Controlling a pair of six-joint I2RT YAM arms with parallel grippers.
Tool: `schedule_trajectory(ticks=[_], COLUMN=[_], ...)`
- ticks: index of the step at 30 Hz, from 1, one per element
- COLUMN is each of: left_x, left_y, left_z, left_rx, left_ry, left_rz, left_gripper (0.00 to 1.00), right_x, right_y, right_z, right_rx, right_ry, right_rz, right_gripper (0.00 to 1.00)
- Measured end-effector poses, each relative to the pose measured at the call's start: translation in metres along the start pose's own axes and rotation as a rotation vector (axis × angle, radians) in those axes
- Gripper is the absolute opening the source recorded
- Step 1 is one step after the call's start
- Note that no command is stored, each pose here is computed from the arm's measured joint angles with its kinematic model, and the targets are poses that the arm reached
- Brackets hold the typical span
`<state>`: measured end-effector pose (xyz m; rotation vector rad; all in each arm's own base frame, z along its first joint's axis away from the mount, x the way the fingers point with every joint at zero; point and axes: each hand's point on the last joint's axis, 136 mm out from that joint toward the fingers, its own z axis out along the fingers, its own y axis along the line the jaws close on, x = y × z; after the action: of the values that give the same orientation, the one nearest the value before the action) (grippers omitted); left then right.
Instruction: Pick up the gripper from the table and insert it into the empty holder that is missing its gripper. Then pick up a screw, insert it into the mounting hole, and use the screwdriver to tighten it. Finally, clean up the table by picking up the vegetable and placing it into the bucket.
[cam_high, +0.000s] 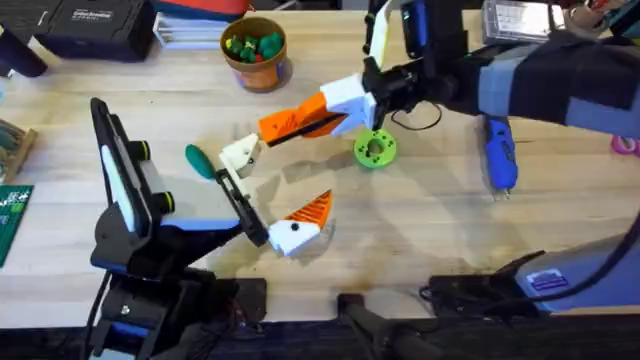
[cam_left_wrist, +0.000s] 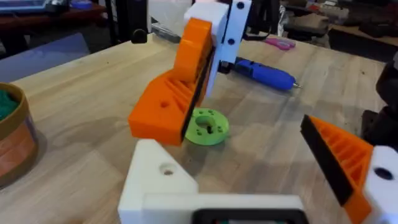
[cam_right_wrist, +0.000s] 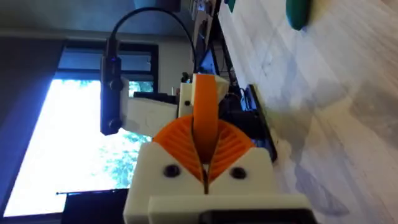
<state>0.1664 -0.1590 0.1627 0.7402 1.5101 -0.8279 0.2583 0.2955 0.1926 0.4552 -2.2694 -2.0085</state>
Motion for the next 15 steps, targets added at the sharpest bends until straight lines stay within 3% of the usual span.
schedule_trajectory(ticks=[6, 15], left_x=[0.000, 0.000], left_y=[0.001, -0.001], left_z=[0.000, 0.000], left_rx=[-0.006, 0.003], left_ry=[0.000, 0.000], left_rz=[-0.007, -0.007], left_gripper=[0.986, 0.985], right_x=[0.006, 0.000], right_y=[-0.007, -0.010], right_z=[0.010, -0.002], right_rx=[-0.002, -0.008], right_ry=[0.033, 0.009], right_rz=[0.017, 0.011], right_gripper=[0.011, 0.011])
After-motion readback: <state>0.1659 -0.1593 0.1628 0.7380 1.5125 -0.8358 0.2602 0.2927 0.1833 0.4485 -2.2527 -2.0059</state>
